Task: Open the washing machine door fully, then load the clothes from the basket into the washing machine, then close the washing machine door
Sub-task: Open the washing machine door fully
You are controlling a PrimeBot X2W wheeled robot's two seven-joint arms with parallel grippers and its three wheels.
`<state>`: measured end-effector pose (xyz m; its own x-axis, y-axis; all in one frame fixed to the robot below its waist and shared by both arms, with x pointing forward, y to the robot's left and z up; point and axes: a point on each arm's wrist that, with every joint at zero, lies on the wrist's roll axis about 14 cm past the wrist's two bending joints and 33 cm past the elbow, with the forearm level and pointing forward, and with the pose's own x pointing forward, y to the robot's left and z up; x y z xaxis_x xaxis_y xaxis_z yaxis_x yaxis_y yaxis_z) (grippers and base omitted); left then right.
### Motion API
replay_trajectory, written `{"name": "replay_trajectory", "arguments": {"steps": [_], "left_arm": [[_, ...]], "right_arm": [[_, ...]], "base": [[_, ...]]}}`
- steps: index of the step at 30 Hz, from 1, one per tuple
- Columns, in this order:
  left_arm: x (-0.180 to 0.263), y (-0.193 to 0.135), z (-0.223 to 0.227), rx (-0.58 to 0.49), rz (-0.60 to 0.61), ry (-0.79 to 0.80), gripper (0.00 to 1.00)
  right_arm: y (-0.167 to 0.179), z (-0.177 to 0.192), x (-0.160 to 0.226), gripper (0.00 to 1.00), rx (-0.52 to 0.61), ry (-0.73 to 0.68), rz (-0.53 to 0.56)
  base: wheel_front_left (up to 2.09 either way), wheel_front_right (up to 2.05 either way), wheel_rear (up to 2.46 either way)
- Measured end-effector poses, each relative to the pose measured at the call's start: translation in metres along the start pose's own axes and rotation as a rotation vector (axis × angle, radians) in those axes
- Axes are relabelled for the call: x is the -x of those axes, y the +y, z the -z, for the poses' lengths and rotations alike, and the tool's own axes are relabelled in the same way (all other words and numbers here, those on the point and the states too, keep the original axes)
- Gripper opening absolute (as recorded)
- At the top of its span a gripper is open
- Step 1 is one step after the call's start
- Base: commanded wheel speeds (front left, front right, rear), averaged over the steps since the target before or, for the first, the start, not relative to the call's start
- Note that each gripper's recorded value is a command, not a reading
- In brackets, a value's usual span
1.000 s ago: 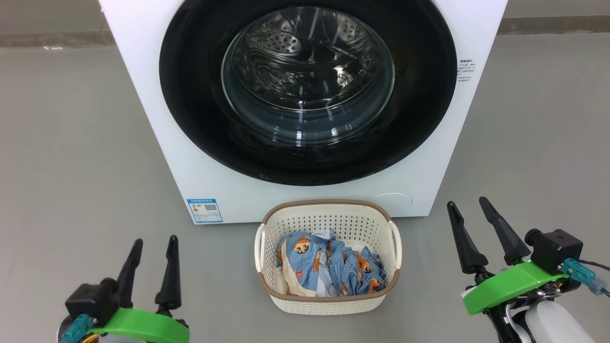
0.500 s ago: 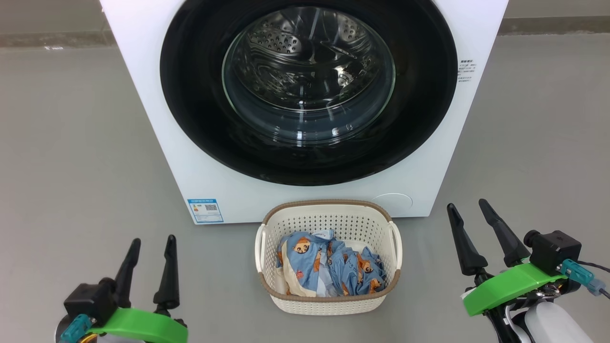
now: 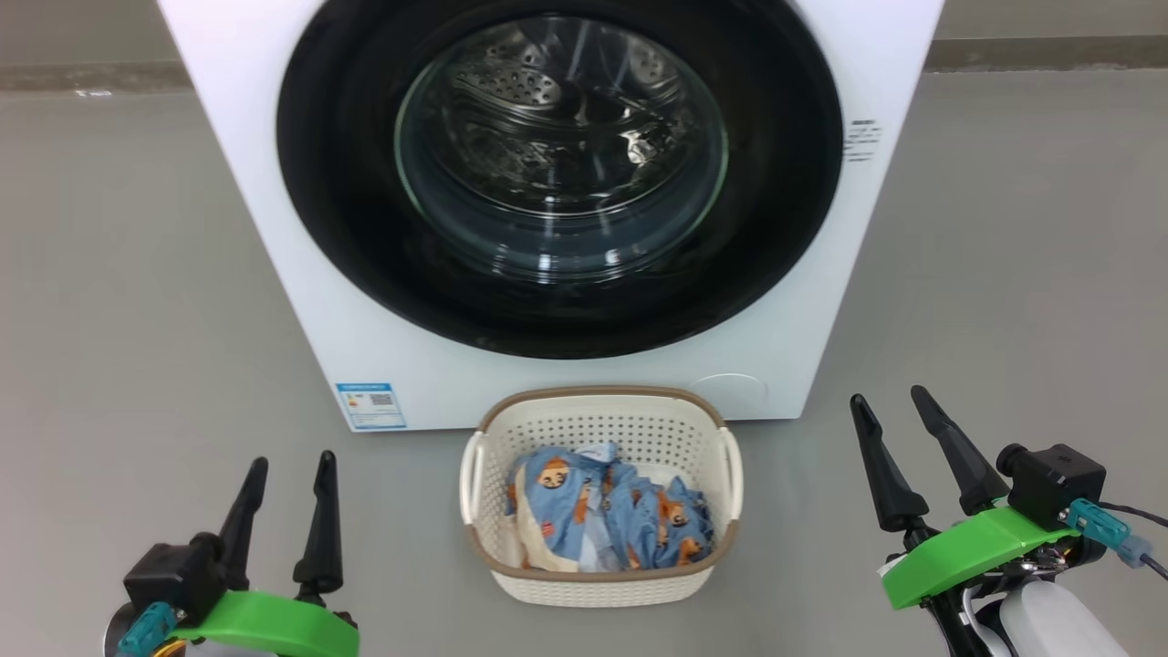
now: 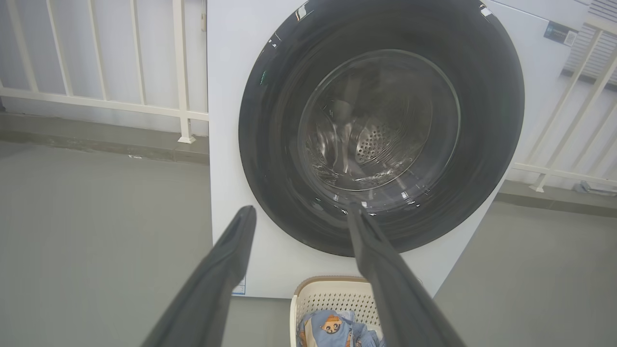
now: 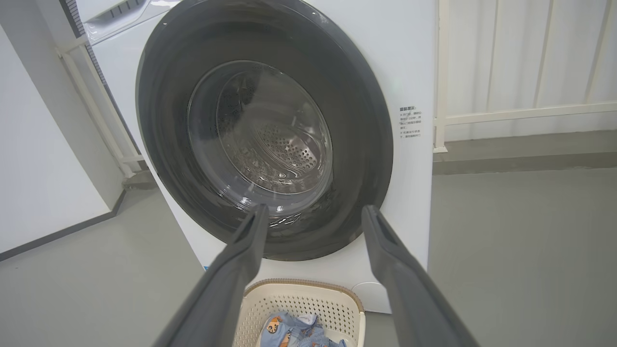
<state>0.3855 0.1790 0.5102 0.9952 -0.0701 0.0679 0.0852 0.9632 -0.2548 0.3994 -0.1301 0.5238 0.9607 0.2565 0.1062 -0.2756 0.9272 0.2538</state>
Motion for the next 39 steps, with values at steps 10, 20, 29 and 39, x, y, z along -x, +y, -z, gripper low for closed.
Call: {"name": "replay_trajectory", "arguments": {"steps": [10, 20, 29, 39], "left_arm": [[-0.0017, -0.0016, 0.0012, 0.003, 0.003, 0.003, 1.00], [-0.0027, -0.0034, -0.0003, 0.018, 0.006, -0.005, 1.00], [-0.0015, -0.0042, -0.0015, 0.019, 0.013, -0.008, 1.00], [-0.0010, -0.0057, -0.0023, 0.017, 0.018, -0.010, 1.00]], "right_arm": [[-0.0010, 0.0007, 0.0004, 1.00, 0.001, 0.003, 0.003], [-0.0019, 0.0020, 0.0000, 1.00, 0.002, 0.007, 0.004], [0.0001, 0.0017, -0.0004, 1.00, 0.003, 0.007, -0.002], [0.0022, 0.0031, 0.0006, 1.00, 0.005, 0.012, -0.008]], "base": [[1.22, 1.22, -2.44], [0.79, 0.78, -1.57], [0.11, 0.11, -0.22], [0.00, 0.00, 0.00]]}}
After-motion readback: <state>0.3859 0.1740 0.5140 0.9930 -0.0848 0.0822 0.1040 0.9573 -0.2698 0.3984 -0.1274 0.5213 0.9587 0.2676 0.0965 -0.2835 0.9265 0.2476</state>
